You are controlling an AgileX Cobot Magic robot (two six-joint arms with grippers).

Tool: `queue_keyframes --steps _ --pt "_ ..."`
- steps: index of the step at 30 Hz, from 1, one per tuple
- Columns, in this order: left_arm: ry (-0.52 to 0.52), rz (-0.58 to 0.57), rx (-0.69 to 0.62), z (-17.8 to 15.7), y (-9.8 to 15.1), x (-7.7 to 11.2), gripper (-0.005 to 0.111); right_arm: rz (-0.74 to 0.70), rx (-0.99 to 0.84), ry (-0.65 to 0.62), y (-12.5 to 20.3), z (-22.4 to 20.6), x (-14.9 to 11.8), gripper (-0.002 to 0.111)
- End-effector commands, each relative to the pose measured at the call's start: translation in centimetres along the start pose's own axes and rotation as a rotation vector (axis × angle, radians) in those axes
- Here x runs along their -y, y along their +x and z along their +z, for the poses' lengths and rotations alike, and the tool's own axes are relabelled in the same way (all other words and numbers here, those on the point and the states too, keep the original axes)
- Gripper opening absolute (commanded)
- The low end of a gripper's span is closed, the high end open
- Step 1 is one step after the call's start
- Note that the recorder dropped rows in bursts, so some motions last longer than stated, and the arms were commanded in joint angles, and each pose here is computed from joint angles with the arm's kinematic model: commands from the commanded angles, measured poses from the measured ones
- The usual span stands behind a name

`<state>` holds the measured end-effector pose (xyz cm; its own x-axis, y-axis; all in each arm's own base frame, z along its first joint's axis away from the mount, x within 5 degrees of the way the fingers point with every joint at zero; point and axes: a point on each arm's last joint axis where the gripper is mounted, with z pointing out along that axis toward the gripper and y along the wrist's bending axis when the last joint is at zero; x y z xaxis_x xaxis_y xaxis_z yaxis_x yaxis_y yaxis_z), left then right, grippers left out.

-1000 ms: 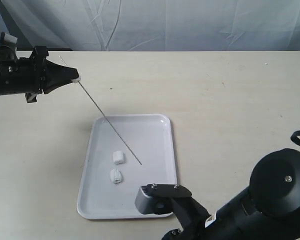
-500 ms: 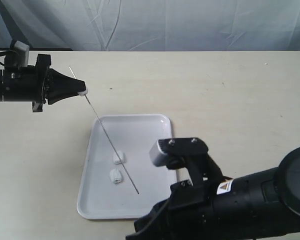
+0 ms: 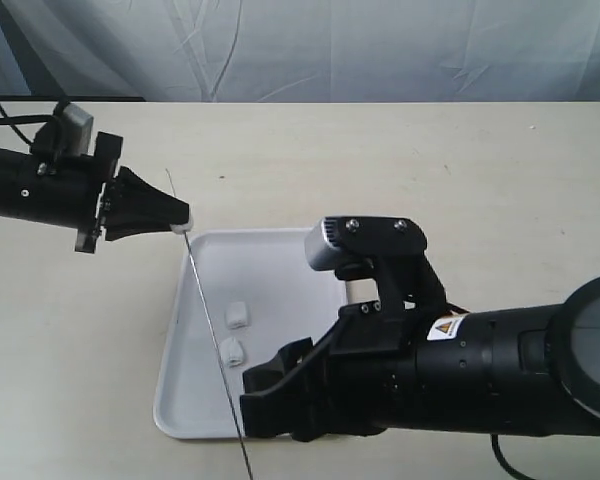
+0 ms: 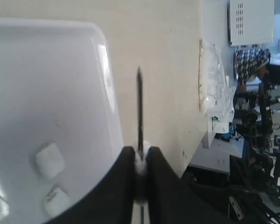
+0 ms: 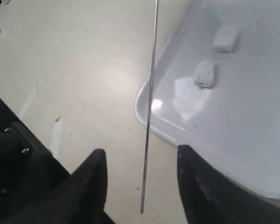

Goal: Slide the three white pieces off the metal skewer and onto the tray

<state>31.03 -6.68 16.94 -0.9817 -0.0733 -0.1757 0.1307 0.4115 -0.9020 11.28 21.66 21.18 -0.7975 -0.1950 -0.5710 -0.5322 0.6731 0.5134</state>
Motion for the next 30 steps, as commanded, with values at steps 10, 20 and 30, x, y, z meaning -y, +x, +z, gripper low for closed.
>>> queue_keyframes --steps 10,20,30 --pt "0.058 0.095 -0.064 2.3 1.1 3.8 0.0 0.016 -0.07 0.051 0.7 2.0 0.9 0.045" --pt "0.101 0.124 -0.073 3.8 1.5 4.9 0.0 0.039 -0.087 0.041 0.9 2.1 0.8 0.045" --pt "0.104 0.13 -0.071 3.8 1.5 4.9 0.0 0.048 -0.111 0.025 1.1 2.1 0.6 0.0"
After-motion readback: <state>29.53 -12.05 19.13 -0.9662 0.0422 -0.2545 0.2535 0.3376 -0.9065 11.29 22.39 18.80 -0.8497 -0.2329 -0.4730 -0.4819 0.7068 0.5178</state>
